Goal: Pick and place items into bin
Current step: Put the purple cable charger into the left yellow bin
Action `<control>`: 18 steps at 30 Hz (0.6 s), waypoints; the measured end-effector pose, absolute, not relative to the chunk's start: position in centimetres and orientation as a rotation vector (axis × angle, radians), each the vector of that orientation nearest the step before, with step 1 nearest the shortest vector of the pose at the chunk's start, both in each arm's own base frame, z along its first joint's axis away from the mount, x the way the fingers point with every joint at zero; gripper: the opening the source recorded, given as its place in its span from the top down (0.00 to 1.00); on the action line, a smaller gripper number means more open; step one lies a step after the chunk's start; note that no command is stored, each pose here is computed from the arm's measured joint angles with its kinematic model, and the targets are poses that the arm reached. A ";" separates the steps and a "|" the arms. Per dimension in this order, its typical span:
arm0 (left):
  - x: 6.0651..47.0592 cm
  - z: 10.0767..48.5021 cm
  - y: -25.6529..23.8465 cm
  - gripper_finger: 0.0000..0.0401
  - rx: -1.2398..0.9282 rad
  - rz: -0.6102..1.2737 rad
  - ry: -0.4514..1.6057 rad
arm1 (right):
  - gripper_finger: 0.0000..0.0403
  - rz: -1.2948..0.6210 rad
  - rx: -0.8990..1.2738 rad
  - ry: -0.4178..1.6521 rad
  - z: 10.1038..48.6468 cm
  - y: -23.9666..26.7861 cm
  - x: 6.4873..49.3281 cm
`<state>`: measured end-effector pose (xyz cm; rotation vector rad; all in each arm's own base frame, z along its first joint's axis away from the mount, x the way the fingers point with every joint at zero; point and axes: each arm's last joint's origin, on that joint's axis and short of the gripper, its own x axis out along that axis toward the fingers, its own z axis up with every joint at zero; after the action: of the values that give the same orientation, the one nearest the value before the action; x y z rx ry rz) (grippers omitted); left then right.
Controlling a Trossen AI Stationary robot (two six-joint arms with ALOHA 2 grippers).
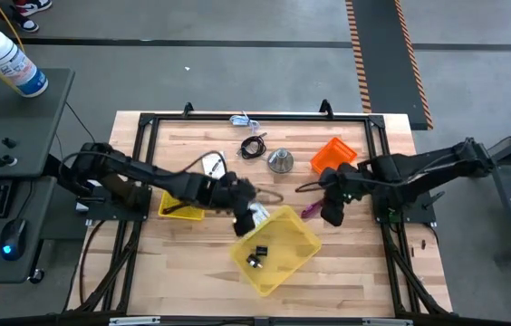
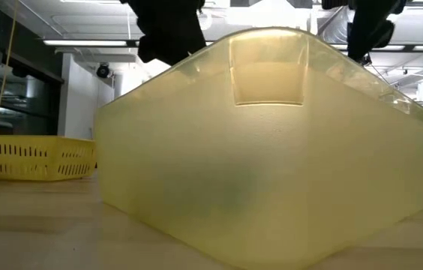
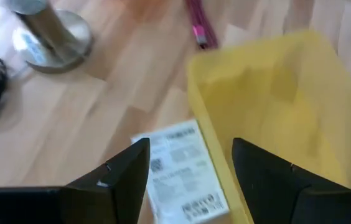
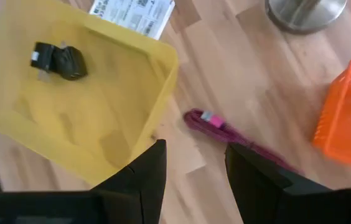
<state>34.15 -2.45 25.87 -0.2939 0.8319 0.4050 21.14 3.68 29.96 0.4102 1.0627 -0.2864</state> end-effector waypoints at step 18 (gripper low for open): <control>31.6 28.0 6.0 0.49 -0.480 0.578 0.812 | 0.62 -0.058 0.346 1.049 25.3 -6.1 20.7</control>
<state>31.64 6.03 27.96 -0.4802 0.8124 0.5780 20.70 -6.14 25.29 0.3464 1.0490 -0.0585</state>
